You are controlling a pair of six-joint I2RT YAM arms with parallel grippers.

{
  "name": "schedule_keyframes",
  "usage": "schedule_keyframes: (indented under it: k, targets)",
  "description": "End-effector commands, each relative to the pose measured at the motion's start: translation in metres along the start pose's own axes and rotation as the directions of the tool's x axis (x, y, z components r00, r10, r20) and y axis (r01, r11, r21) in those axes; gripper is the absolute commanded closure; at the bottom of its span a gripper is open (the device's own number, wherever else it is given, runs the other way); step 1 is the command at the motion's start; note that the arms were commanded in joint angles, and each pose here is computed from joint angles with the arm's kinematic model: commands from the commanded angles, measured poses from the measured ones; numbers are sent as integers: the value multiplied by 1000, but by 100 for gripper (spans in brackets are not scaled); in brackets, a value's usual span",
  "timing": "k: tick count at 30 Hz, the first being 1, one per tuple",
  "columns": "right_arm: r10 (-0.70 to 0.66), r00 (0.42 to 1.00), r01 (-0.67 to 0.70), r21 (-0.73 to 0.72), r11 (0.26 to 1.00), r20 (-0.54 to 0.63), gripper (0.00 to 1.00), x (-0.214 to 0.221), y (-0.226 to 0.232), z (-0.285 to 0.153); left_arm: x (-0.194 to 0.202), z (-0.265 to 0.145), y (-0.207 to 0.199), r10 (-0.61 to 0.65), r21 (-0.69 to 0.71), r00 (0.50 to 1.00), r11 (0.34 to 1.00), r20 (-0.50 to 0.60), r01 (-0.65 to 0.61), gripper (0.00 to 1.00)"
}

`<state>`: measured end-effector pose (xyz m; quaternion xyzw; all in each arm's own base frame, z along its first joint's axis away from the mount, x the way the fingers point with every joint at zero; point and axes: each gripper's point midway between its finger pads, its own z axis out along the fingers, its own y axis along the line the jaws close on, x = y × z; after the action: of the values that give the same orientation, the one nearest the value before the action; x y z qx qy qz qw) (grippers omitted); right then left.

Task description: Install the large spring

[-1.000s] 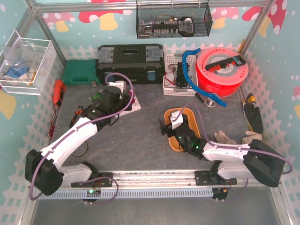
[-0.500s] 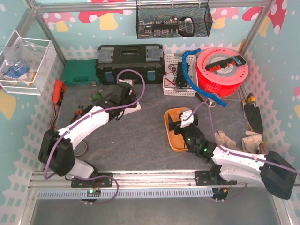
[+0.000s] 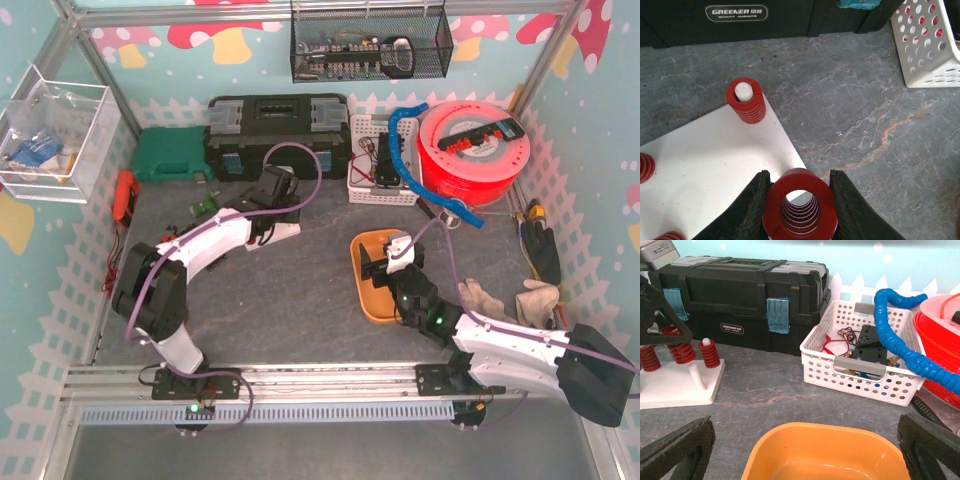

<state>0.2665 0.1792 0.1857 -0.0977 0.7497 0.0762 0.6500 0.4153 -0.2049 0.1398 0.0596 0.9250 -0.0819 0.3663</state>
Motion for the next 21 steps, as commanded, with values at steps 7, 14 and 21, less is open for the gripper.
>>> schedule_keyframes:
  k: [7,14,21]
  targets:
    - [-8,1000,8,19,1000,4,1,2,-3,1,-5,11,-8,20,38,1000,999,-8,-20,100]
    - [-6,1000,6,17,1000,8,1,0,-4,1,-3,19,-4,29,19,999,999,-19,-29,97]
    - [-4,1000,4,16,1000,15,1,-1,-4,-1,-9,16,2,40,-22,999,999,-9,-40,97]
